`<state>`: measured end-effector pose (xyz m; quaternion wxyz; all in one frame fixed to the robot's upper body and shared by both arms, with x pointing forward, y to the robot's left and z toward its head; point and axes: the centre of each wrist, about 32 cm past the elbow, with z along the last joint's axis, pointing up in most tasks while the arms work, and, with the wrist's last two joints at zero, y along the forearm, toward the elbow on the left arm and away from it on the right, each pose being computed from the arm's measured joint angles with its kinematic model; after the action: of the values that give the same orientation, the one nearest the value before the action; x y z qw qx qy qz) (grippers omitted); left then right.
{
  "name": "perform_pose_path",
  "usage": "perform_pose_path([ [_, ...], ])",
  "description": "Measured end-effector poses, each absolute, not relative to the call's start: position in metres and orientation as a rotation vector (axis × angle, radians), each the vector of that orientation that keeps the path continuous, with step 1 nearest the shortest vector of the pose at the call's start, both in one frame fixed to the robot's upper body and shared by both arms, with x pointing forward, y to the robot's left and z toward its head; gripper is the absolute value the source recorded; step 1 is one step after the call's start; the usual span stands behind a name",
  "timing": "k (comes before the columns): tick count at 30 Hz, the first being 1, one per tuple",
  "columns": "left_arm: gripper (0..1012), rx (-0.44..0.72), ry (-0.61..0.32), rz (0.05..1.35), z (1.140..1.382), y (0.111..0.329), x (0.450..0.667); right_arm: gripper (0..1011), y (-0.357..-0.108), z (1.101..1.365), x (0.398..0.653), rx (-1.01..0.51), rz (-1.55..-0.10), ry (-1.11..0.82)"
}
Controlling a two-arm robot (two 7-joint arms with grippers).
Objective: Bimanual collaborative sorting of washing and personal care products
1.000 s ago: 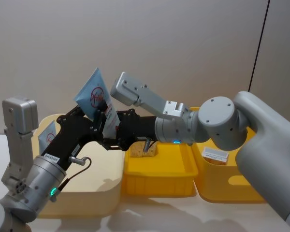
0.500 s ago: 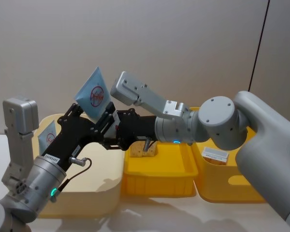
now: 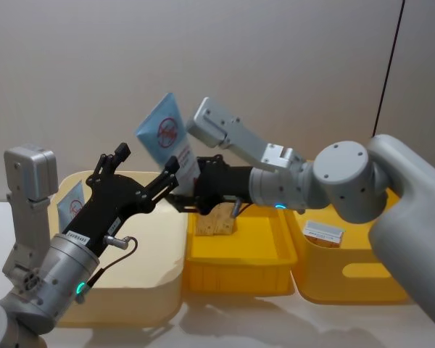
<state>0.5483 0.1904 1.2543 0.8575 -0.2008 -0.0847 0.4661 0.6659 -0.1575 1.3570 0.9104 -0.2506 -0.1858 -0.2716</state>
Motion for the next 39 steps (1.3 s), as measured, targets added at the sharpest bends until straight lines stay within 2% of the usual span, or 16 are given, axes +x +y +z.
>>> perform_pose_path([
  [18,1003,-0.423,-0.179,0.979,1.254,0.19,0.548,652,-0.195,1.37,0.659,-0.555,-0.79,-0.35],
  [39,1003,-0.423,-0.179,0.979,1.254,0.19,0.548,652,-0.25,1.388,0.65,-0.611,-1.137,-0.256],
])
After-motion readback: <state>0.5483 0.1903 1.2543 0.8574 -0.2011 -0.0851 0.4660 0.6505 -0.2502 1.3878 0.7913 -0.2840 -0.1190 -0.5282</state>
